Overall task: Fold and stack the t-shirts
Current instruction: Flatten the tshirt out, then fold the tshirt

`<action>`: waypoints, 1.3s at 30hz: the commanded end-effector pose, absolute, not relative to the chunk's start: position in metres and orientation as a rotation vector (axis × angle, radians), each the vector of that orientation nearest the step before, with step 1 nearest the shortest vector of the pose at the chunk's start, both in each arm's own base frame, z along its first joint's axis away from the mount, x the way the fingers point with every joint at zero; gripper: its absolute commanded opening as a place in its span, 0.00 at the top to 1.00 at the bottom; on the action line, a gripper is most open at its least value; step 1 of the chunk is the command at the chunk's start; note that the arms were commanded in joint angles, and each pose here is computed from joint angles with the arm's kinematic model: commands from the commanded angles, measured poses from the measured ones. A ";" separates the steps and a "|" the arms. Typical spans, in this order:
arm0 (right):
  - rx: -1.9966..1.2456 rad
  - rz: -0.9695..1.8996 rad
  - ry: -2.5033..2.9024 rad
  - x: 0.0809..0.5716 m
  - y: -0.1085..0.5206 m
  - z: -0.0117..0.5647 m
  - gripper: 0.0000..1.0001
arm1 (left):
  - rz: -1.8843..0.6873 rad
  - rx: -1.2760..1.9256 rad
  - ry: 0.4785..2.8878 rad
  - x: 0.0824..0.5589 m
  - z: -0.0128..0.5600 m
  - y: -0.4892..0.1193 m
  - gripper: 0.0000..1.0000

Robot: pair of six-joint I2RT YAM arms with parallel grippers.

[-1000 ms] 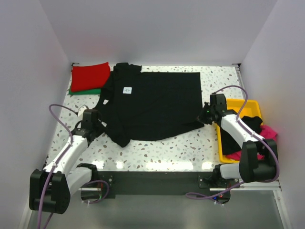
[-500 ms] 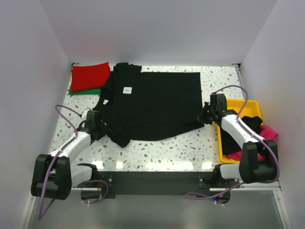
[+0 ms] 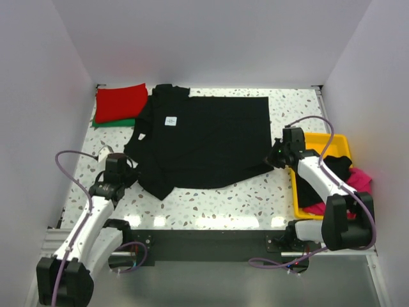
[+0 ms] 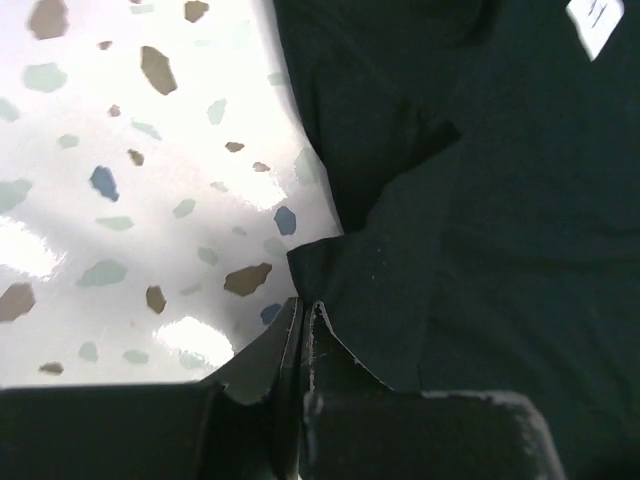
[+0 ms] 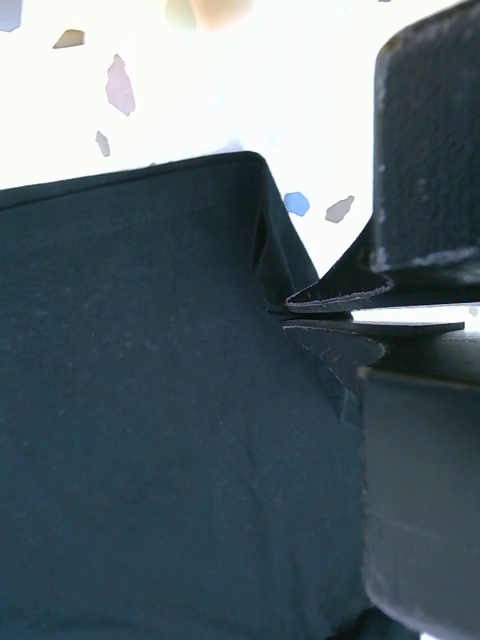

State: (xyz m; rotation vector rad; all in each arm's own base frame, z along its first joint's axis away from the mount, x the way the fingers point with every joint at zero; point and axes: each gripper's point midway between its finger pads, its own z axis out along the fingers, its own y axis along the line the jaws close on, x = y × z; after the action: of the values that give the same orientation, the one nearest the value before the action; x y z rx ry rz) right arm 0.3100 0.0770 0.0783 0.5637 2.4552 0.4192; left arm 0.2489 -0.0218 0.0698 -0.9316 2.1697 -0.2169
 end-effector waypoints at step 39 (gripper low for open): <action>0.632 0.220 2.341 0.253 0.037 0.123 1.00 | -0.473 -1.093 1.936 0.177 0.180 -0.028 1.00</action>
State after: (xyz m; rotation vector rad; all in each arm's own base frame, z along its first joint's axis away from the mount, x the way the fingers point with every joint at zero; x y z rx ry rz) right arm 0.2517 0.0382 0.1268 0.6248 2.3241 0.2357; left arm 0.1516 -0.0248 0.1506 -1.2029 1.9861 -0.4440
